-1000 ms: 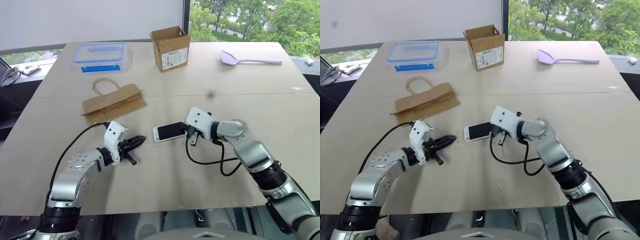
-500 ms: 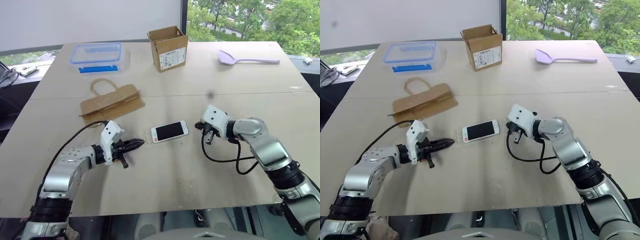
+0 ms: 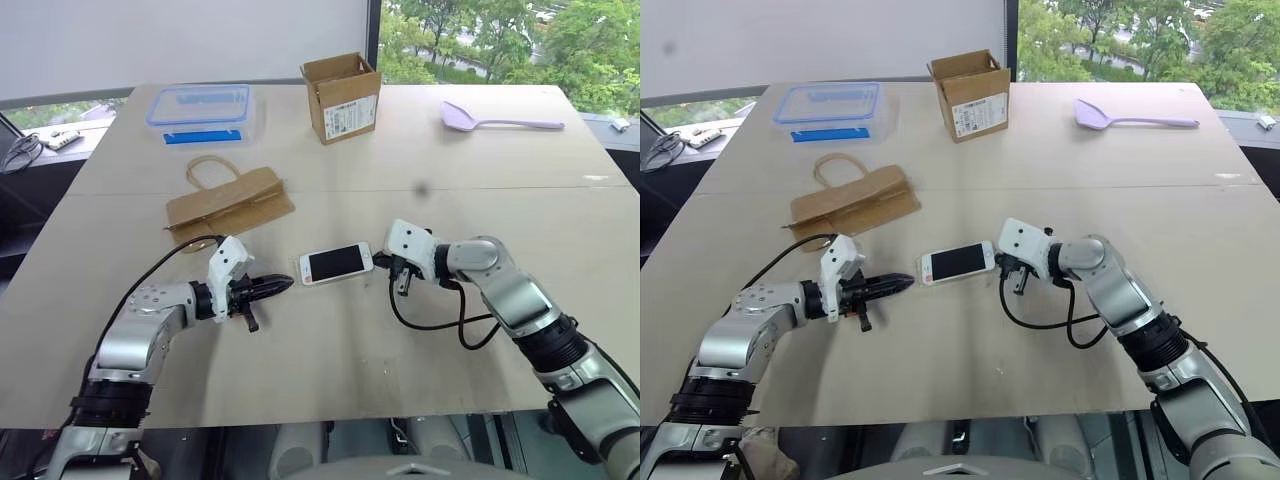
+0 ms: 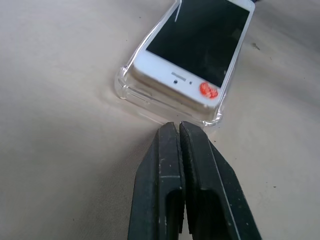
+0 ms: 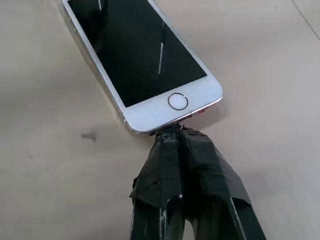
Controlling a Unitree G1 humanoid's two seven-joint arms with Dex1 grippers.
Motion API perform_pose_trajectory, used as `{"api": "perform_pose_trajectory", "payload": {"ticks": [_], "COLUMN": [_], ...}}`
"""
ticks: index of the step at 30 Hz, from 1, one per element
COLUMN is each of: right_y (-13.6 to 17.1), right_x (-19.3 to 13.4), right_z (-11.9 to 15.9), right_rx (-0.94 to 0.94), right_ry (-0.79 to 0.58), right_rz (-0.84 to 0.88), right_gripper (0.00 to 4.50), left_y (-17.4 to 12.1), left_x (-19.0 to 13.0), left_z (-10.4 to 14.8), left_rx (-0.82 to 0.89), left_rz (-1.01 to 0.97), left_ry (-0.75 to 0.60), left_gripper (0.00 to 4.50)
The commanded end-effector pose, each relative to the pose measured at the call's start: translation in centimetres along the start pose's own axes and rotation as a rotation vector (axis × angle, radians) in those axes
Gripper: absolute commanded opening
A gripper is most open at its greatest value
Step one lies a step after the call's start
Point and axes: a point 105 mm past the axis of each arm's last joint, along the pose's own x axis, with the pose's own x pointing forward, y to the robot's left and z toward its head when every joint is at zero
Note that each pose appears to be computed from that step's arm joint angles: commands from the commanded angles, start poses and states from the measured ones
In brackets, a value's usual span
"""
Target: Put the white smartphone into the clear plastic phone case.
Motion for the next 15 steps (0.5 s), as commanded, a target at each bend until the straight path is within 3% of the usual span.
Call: {"api": "perform_pose_trajectory", "payload": {"ticks": [1, 6, 15], "right_y": [1.3, 2.3, 0.1], "right_x": [1.1, 2.1, 3.7], "right_z": [2.3, 3.1, 3.0], "right_rx": [-0.087, -0.117, -0.218], "right_ry": [-0.052, -0.077, -0.094], "right_rz": [0.061, 0.093, -0.015], "right_gripper": [0.00, 0.00, 0.00], "left_y": [-0.4, -0.4, -0.4], "left_x": [0.7, 0.6, 0.3], "left_z": [-0.2, -0.4, -0.4], "left_rx": [0.001, 0.000, 0.005], "left_rz": [-0.020, -0.018, -0.013], "left_ry": [0.001, 0.000, 0.002], "left_gripper": [0.12, 0.12, 0.12]}}
